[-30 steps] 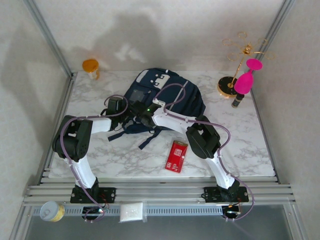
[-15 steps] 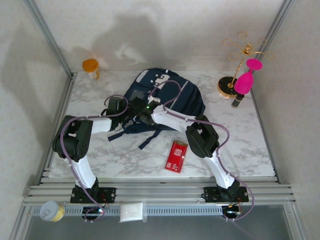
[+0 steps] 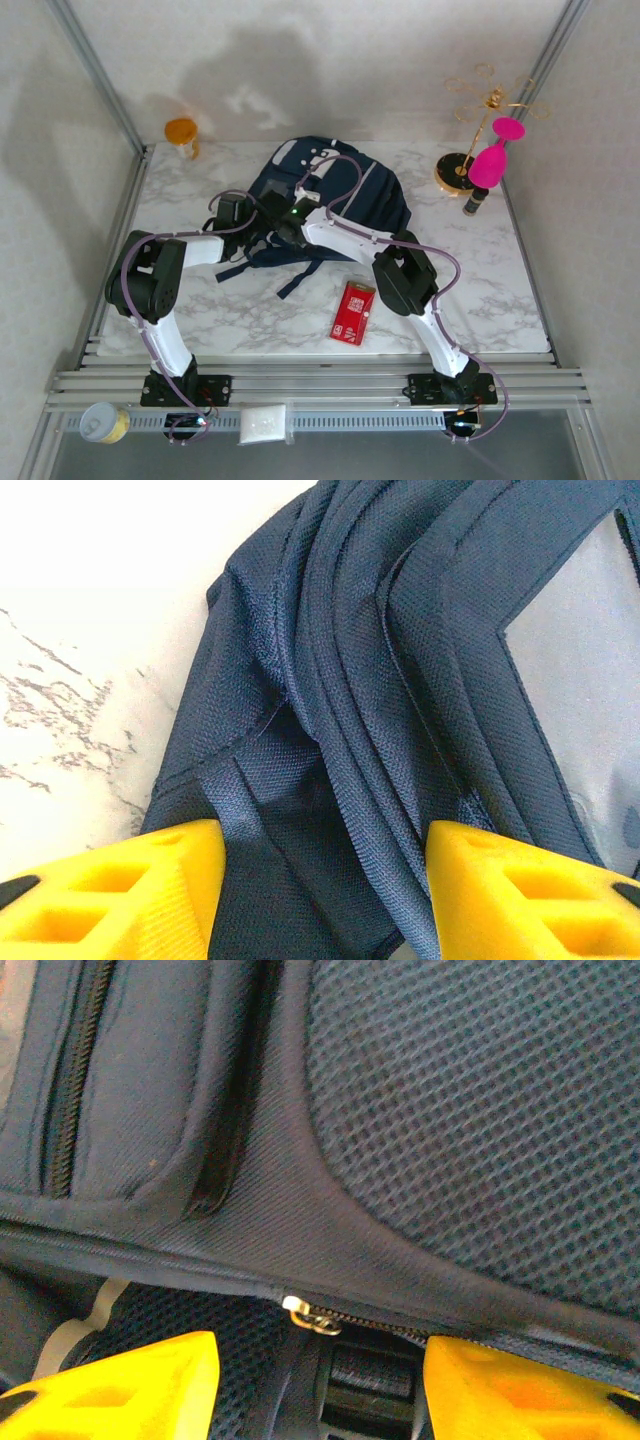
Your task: Pack books, pencil case, and school supplies into a backpack
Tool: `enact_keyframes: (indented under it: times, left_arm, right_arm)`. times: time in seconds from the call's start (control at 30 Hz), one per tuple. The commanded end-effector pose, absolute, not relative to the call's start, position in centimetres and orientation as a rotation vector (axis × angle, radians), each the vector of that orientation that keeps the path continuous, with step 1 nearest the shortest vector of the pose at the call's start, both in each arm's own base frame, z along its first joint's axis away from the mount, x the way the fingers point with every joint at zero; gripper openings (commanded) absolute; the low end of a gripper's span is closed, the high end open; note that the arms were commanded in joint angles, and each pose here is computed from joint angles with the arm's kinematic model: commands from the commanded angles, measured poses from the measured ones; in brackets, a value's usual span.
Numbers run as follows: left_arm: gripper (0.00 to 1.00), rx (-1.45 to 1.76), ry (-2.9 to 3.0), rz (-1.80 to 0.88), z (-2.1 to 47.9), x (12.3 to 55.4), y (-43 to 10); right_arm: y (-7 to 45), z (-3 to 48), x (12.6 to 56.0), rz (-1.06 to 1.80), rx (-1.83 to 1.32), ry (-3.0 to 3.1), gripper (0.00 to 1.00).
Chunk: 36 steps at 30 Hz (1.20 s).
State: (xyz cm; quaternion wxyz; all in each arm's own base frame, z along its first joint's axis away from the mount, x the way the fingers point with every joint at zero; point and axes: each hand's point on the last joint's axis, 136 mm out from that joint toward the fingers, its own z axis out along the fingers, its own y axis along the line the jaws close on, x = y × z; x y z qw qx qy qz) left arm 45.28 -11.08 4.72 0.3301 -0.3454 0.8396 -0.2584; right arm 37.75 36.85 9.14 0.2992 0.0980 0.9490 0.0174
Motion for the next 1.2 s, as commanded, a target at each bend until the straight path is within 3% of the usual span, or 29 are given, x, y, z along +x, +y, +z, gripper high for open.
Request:
enact_keyframes:
  times: [0.0,0.27,0.5,0.7,0.93,1.17]
  left_arm:
    - [0.56,-0.991,2.316,-0.480,0.6,42.8,-9.0]
    - [0.57,-0.988,2.324,-0.480,0.4,42.6,-9.0]
    - [0.58,-0.988,2.323,-0.483,0.4,42.6,-9.1]
    - [0.58,-0.991,2.326,-0.472,0.3,42.6,-9.0]
    - [0.59,-1.015,2.336,-0.423,-0.5,42.6,-8.4]
    - [0.61,-1.069,2.318,-0.329,-1.5,43.3,-5.9]
  right_arm:
    - [36.6,9.9,37.7,0.033,0.333,2.494,0.57]
    - [37.0,7.5,37.0,0.043,0.292,2.508,0.42]
    - [35.9,6.2,39.3,0.011,0.323,2.485,0.36]
    - [37.0,5.4,41.2,0.017,0.229,2.428,0.36]
    - [37.4,8.0,42.1,0.015,0.120,2.355,0.16]
    - [34.4,9.6,39.4,-0.050,0.105,2.424,0.03]
